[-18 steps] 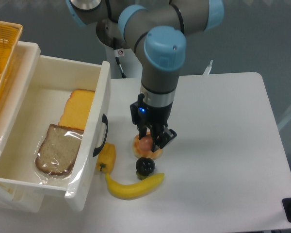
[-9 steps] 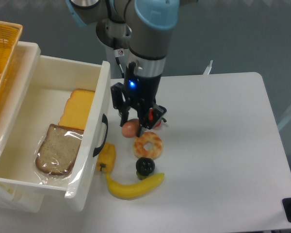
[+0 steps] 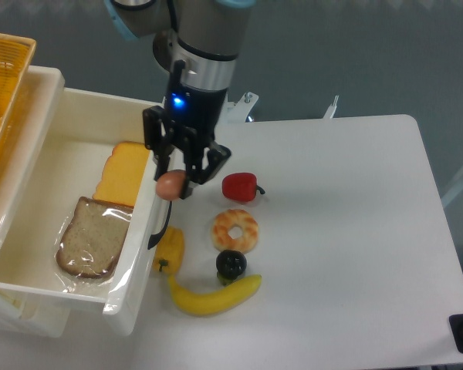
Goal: Place the egg in the upper white drawer
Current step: 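Lift the egg and carry it over the open white drawer, then lower the egg into the drawer beside the bread and release it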
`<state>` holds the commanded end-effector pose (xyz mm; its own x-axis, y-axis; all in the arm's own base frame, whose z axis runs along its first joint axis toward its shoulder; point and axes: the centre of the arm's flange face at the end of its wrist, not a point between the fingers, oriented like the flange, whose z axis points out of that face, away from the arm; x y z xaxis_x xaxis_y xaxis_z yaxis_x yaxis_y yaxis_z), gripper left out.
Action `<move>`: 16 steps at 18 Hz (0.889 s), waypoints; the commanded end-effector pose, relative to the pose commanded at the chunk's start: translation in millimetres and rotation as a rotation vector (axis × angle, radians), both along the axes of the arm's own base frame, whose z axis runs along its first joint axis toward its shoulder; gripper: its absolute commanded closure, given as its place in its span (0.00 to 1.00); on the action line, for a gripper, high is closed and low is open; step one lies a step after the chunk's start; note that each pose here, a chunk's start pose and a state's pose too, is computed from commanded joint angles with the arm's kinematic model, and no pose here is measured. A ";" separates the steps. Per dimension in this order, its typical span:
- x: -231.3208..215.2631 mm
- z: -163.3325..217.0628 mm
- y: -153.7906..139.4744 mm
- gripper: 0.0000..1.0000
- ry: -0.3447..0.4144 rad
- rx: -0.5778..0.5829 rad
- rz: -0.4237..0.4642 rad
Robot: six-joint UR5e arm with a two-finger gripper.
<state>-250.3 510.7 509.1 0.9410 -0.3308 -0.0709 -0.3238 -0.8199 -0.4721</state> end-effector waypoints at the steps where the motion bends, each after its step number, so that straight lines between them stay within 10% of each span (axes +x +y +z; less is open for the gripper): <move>1: 13.1 -6.1 3.9 0.79 0.004 -0.007 -0.041; 16: 90.3 -56.3 19.8 0.79 0.074 -0.182 -0.295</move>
